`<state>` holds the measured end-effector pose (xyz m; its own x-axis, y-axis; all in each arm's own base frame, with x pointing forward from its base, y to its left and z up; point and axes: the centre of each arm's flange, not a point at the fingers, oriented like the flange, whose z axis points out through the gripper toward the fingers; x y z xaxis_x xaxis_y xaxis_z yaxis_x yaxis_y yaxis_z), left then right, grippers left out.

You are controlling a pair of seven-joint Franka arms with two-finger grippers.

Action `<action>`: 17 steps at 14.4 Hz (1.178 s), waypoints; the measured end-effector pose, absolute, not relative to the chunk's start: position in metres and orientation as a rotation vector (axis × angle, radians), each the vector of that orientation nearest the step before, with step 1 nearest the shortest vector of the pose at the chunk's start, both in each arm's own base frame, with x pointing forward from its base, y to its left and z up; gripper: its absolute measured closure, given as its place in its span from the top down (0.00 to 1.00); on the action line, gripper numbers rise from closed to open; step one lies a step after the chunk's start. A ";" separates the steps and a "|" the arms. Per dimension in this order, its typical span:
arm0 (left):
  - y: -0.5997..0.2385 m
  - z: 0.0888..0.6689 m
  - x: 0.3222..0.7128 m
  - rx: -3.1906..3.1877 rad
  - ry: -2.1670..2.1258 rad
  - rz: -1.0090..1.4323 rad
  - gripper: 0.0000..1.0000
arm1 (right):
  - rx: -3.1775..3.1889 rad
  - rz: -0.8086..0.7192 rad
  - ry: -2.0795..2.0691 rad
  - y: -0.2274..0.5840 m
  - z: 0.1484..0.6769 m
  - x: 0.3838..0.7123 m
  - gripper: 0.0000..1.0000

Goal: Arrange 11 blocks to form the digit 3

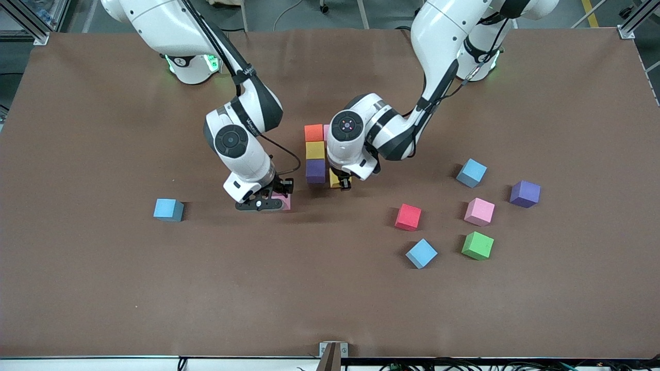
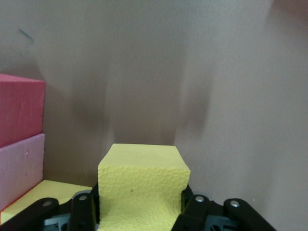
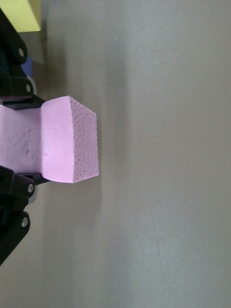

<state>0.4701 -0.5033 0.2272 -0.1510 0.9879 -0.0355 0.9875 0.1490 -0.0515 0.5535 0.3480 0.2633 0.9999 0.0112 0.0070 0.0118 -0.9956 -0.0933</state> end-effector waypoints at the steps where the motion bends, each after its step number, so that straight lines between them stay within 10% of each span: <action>1: -0.506 0.226 0.467 -2.053 -2.372 0.093 0.56 | -3.050 -0.006 -0.014 0.348 0.260 0.556 0.52; 17: -0.514 0.206 0.442 -2.120 -2.309 0.023 0.56 | -3.057 -0.017 0.014 0.317 0.247 0.588 0.52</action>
<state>0.4421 -0.5144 0.2063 -0.0851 0.9964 -0.0052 0.9963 0.0851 -0.0153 0.5880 0.3171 0.2467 0.9999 -0.0097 0.0110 -0.0088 -0.9964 -0.0840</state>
